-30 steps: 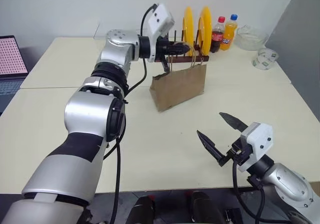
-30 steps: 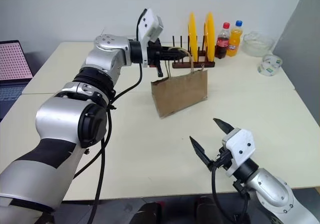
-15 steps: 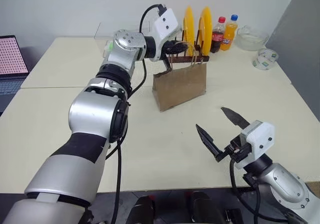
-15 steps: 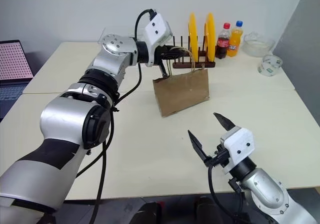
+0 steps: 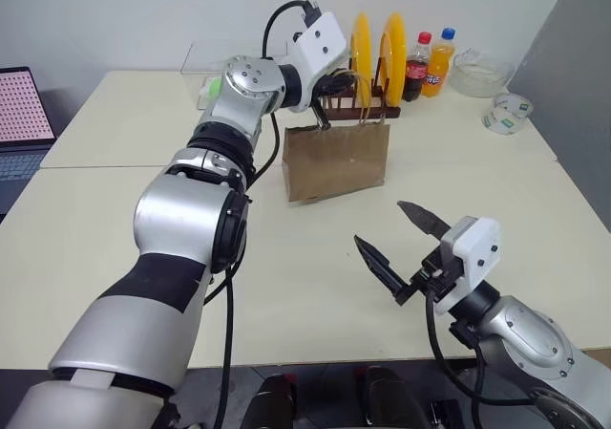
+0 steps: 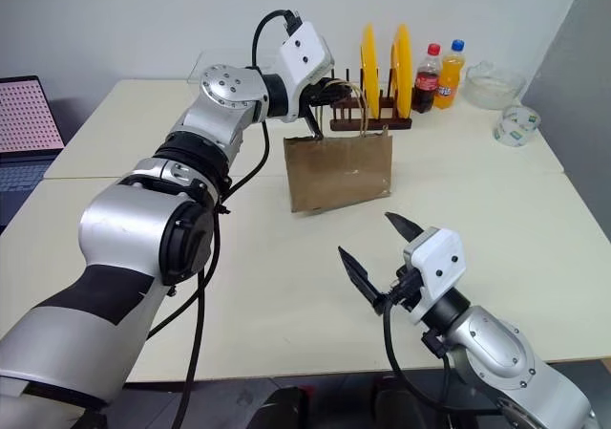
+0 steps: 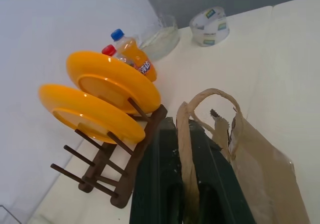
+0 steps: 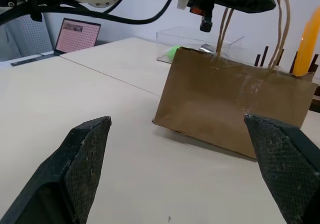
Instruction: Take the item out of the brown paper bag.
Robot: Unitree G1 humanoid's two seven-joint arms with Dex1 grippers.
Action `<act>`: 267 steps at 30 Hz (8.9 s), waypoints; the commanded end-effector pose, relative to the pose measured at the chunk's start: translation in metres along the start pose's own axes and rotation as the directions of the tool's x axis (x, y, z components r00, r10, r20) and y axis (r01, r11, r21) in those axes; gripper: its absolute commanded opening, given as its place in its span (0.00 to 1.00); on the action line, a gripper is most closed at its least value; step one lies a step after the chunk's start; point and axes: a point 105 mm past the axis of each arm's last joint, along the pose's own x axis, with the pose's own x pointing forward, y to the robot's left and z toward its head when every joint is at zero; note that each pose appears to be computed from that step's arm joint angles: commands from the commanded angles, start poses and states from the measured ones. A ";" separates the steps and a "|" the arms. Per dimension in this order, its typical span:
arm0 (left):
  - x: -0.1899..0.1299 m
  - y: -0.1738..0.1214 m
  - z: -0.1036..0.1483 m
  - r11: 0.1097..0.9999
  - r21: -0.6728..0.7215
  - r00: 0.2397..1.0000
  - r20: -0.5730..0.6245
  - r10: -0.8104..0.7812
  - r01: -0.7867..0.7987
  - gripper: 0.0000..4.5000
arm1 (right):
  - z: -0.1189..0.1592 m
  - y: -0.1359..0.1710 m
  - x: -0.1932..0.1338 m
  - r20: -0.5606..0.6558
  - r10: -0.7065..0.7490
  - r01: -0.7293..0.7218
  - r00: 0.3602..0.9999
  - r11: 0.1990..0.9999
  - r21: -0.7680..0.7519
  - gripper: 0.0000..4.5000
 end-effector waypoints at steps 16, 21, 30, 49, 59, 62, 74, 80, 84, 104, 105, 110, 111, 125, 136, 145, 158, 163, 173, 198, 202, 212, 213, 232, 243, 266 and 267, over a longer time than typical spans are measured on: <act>0.001 0.011 0.018 0.990 0.120 0.997 0.026 0.074 -0.077 0.00 | 0.024 0.001 0.011 0.118 0.001 0.003 0.993 0.999 -0.033 1.00; -0.003 0.013 0.007 0.988 0.135 0.997 -0.022 0.074 -0.070 0.09 | 0.022 -0.004 0.016 0.118 -0.012 0.019 0.993 0.998 -0.057 1.00; -0.033 0.026 -0.015 0.998 0.041 0.998 -0.036 0.045 -0.044 0.69 | 0.018 -0.010 0.030 0.099 0.026 -0.017 0.995 0.996 -0.090 1.00; -0.129 -0.014 -0.075 0.923 -0.369 0.989 0.138 -0.061 0.108 0.96 | 0.010 -0.037 0.040 0.058 0.085 -0.081 0.995 0.994 -0.076 1.00; -0.153 -0.125 -0.085 0.846 -0.532 0.996 0.053 0.066 -0.027 0.96 | 0.023 -0.039 0.036 0.066 0.136 -0.128 0.989 0.985 -0.112 0.31; -0.146 -0.136 -0.085 0.846 -0.533 0.997 0.051 0.064 -0.027 0.96 | 0.023 -0.037 0.036 0.065 0.142 -0.134 0.988 0.985 -0.113 0.06; -0.108 -0.156 -0.112 0.834 -0.550 0.999 -0.001 0.039 -0.033 0.96 | 0.021 -0.028 0.033 0.007 0.173 -0.170 0.985 0.973 -0.154 0.01; -0.090 -0.160 -0.124 0.848 -0.527 0.999 -0.024 0.048 -0.054 0.96 | 0.015 -0.021 0.026 -0.047 0.180 -0.185 0.983 0.969 -0.161 0.01; -0.083 -0.152 -0.134 0.856 -0.508 0.996 -0.054 0.076 -0.093 0.96 | 0.010 -0.012 0.020 -0.092 0.216 -0.227 0.972 0.962 -0.149 0.01; -0.069 -0.082 -0.152 0.907 -0.402 0.992 -0.025 0.125 -0.124 0.96 | 0.007 -0.016 0.017 -0.145 0.202 -0.227 0.969 0.954 -0.194 0.01; -0.071 -0.087 -0.149 0.910 -0.406 0.995 0.004 0.096 -0.086 0.96 | 0.009 -0.020 0.020 -0.137 0.190 -0.216 0.972 0.954 -0.207 0.01; -0.101 -0.118 -0.118 0.902 -0.427 0.990 0.141 0.003 0.058 0.96 | 0.019 -0.053 0.043 -0.121 0.102 -0.137 0.987 0.934 -0.330 0.01; -0.110 -0.121 -0.108 0.894 -0.444 0.987 0.158 0.013 0.059 0.96 | 0.021 -0.068 0.051 -0.122 0.061 -0.102 0.991 0.927 -0.362 0.01; -0.150 -0.115 -0.055 0.941 -0.314 0.984 0.085 0.157 -0.123 0.98 | 0.020 -0.175 0.138 -0.199 -0.095 -0.050 0.975 0.785 -0.618 0.00; -0.159 -0.097 -0.044 0.928 -0.336 0.970 0.123 0.210 -0.159 0.98 | -0.006 -0.199 0.178 -0.381 -0.219 -0.116 0.898 0.717 -0.687 0.00; -0.174 -0.106 -0.060 0.936 -0.319 0.984 0.049 0.171 -0.147 0.98 | -0.005 -0.140 0.188 -0.404 0.197 -0.400 0.893 0.758 -0.515 0.00; -0.188 -0.116 -0.080 0.960 -0.265 0.996 -0.002 0.090 -0.088 0.98 | -0.045 -0.123 0.143 -0.576 0.436 -0.694 0.692 0.622 -0.363 0.00; -0.192 -0.108 -0.075 0.976 -0.208 0.996 0.036 0.079 -0.070 0.98 | -0.043 -0.115 0.126 -0.557 0.502 -0.733 0.662 0.591 -0.337 0.00; -0.183 -0.110 -0.061 0.994 -0.043 0.988 0.117 -0.096 0.102 0.98 | -0.004 -0.090 0.086 -0.429 0.546 -0.694 0.720 0.589 -0.414 0.00; -0.133 -0.176 -0.091 0.865 0.354 0.897 0.131 -0.422 0.355 1.00 | -0.055 -0.006 -0.017 -0.411 0.355 -0.433 0.840 0.895 -0.111 0.61; -0.123 -0.179 -0.088 0.868 0.364 0.897 0.154 -0.415 0.339 1.00 | -0.057 -0.001 -0.018 -0.417 0.361 -0.437 0.834 0.894 -0.101 0.61; -0.094 -0.171 -0.052 0.911 0.278 0.883 0.276 -0.380 0.305 0.38 | -0.059 0.020 -0.019 -0.418 0.400 -0.464 0.816 0.884 -0.059 0.62; -0.091 -0.166 -0.049 0.921 0.259 0.890 0.279 -0.360 0.291 0.31 | -0.059 0.023 -0.019 -0.412 0.408 -0.469 0.815 0.882 -0.054 0.62; -0.070 -0.129 -0.022 0.956 0.218 0.914 0.313 -0.258 0.195 0.00 | -0.092 0.033 0.040 -0.445 0.424 -0.520 0.789 0.846 -0.118 0.41; -0.056 -0.084 0.001 0.986 0.138 0.941 0.314 -0.128 0.088 0.00 | -0.117 0.033 0.035 -0.536 0.418 -0.577 0.734 0.799 -0.167 0.01; -0.052 -0.030 0.046 0.998 -0.027 0.905 0.423 -0.039 0.056 0.00 | -0.084 0.008 0.040 -0.382 0.268 -0.369 0.884 0.903 -0.219 0.36; -0.053 -0.033 0.046 0.997 -0.028 0.904 0.424 -0.049 0.067 0.00 | -0.080 0.008 0.037 -0.382 0.274 -0.374 0.883 0.902 -0.217 0.36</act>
